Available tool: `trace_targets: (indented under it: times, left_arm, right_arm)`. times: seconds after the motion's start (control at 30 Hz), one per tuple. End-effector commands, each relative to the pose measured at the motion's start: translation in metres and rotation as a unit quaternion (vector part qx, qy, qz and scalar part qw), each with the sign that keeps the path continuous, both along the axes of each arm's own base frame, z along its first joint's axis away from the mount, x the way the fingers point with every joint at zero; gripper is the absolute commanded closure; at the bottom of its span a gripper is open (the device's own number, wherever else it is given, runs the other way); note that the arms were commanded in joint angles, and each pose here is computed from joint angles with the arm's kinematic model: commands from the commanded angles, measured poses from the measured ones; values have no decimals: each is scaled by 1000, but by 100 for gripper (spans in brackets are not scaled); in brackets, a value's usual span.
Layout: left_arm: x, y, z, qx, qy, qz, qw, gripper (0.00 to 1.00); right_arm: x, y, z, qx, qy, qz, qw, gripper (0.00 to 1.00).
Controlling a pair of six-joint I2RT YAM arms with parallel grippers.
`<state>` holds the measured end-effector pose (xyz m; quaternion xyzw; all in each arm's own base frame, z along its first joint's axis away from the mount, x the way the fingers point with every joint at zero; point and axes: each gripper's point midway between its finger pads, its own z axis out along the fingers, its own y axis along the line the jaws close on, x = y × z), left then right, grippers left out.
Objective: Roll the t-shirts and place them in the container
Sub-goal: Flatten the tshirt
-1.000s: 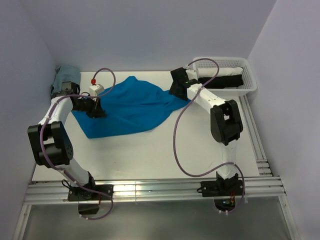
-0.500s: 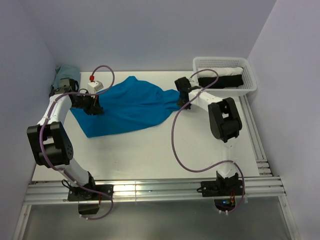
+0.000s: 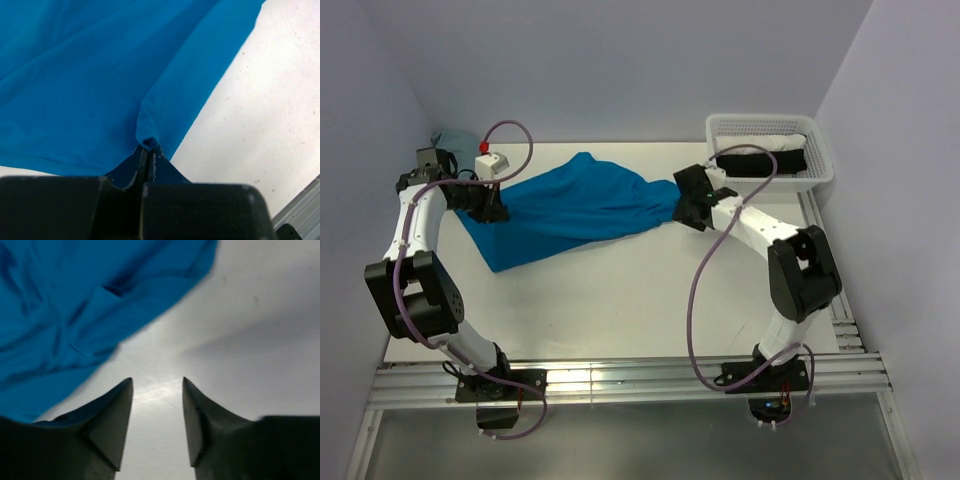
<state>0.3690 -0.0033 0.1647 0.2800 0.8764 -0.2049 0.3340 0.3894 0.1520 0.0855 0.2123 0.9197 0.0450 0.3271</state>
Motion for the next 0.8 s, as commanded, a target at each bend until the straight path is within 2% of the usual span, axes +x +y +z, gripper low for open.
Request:
trace_targets:
  times: [0.0, 0.07, 0.1, 0.27, 0.43, 0.5, 0.57, 0.6, 0.63, 0.73, 0.77]
  left_arm:
    - [-8, 0, 17, 12, -14, -14, 1000, 100]
    - [-9, -1, 16, 8, -10, -15, 1000, 100]
    - [-9, -1, 16, 7, -10, -15, 1000, 100]
    - [-9, -2, 14, 4, -8, -16, 1000, 100]
    - [-9, 0, 10, 10, -6, -16, 1000, 100]
    - [-9, 1, 9, 11, -4, -16, 1000, 100]
    - [-9, 1, 8, 12, -3, -15, 1000, 100]
    - [-8, 2, 8, 15, -4, -14, 1000, 100]
    - [-7, 4, 7, 19, -3, -9, 1000, 100]
    - [-5, 9, 6, 30, -5, 1, 1000, 100]
    - [-5, 12, 5, 37, -5, 6, 999, 100]
  right_arm:
    - [41, 17, 8, 5, -18, 3, 1000, 45]
    - [62, 26, 19, 8, -30, 0, 1000, 39]
    - [66, 28, 5, 3, -14, -2, 1000, 38]
    - [95, 39, 1, 5, -14, -3, 1000, 37]
    - [98, 35, -19, -14, 9, 1, 1000, 40]
    - [96, 33, -22, -16, 11, 1, 1000, 51]
    - [87, 28, -24, -18, 15, -2, 1000, 74]
    - [85, 28, -23, -15, 10, -1, 1000, 81]
    - [77, 22, -24, -20, 14, -5, 1000, 98]
    - [54, 13, -33, -26, 22, -5, 999, 100]
    - [50, 12, -16, -20, 3, -7, 1000, 100]
